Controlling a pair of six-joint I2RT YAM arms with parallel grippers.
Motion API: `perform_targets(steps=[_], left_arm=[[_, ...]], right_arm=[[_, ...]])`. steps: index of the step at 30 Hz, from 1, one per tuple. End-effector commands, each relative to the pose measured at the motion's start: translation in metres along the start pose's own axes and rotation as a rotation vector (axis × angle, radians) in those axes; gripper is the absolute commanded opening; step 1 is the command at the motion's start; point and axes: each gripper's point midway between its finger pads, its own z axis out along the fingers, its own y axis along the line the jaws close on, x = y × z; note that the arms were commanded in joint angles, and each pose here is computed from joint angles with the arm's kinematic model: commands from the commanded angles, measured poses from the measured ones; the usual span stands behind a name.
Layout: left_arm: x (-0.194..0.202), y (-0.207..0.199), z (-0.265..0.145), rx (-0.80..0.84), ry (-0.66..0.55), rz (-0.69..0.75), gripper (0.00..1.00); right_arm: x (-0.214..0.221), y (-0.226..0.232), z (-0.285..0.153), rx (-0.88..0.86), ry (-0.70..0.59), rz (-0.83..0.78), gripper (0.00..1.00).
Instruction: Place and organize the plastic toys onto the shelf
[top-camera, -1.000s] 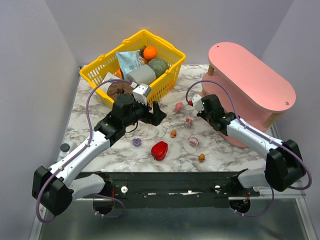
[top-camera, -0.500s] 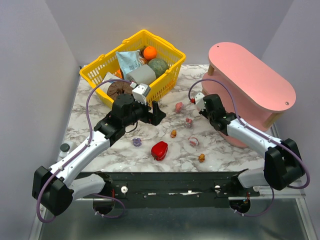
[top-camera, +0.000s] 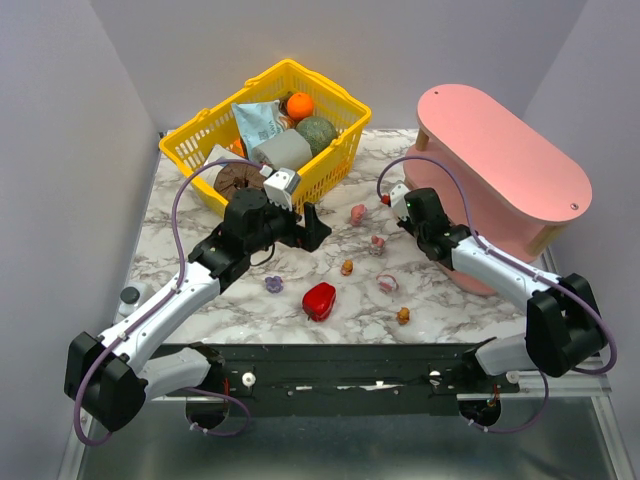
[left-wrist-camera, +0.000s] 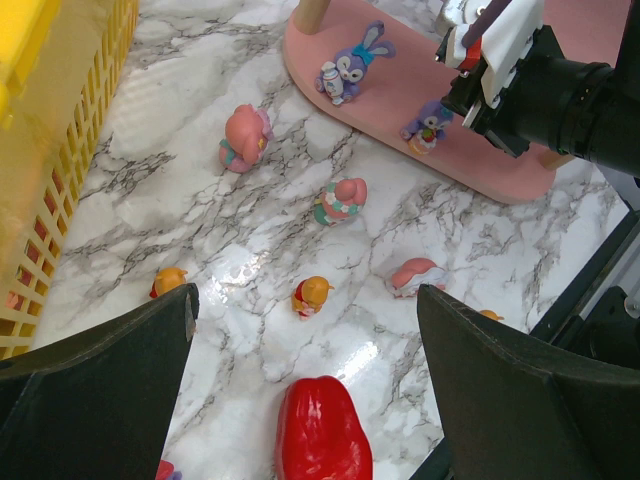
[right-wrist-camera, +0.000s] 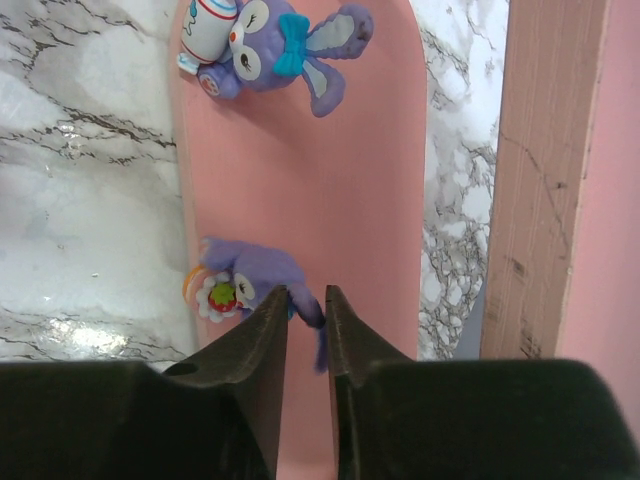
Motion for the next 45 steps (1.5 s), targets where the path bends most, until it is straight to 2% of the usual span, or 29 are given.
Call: perform_targets(steps=[1,13,15,20,26,37,45], left_arm=[[-0.002,-0.002,-0.001,0.022,-0.013,0.0,0.99],[-0.001,-0.003,-0.001,0.026,-0.01,-0.003,0.99],[-0.001,-0.002,-0.001,0.022,-0.01,-0.004,0.99],[-0.002,-0.002,-0.002,0.021,-0.012,-0.002,0.99],[-0.001,-0.002,-0.002,0.022,-0.009,-0.005,0.99],[-0.003,-0.002,-0.003,0.023,-0.013,-0.006,0.99],[-0.004,-0.002,-0.003,0.023,-0.016,-0.006,0.99]], right_arm=[[0.007,-0.015,0.003,0.075,0.037,0.017,0.32],[0.004,-0.026,0.003,0.12,0.041,0.079,0.34],[0.006,-0.026,0.004,0.127,0.052,0.086,0.32],[0.01,-0.025,0.008,0.151,0.082,0.107,0.19],[0.012,-0.029,0.009,0.174,0.096,0.117,0.19],[-0.001,-0.04,0.005,0.195,0.063,0.138,0.36],[-0.015,-0.052,-0.004,0.21,0.019,0.173,0.41]])
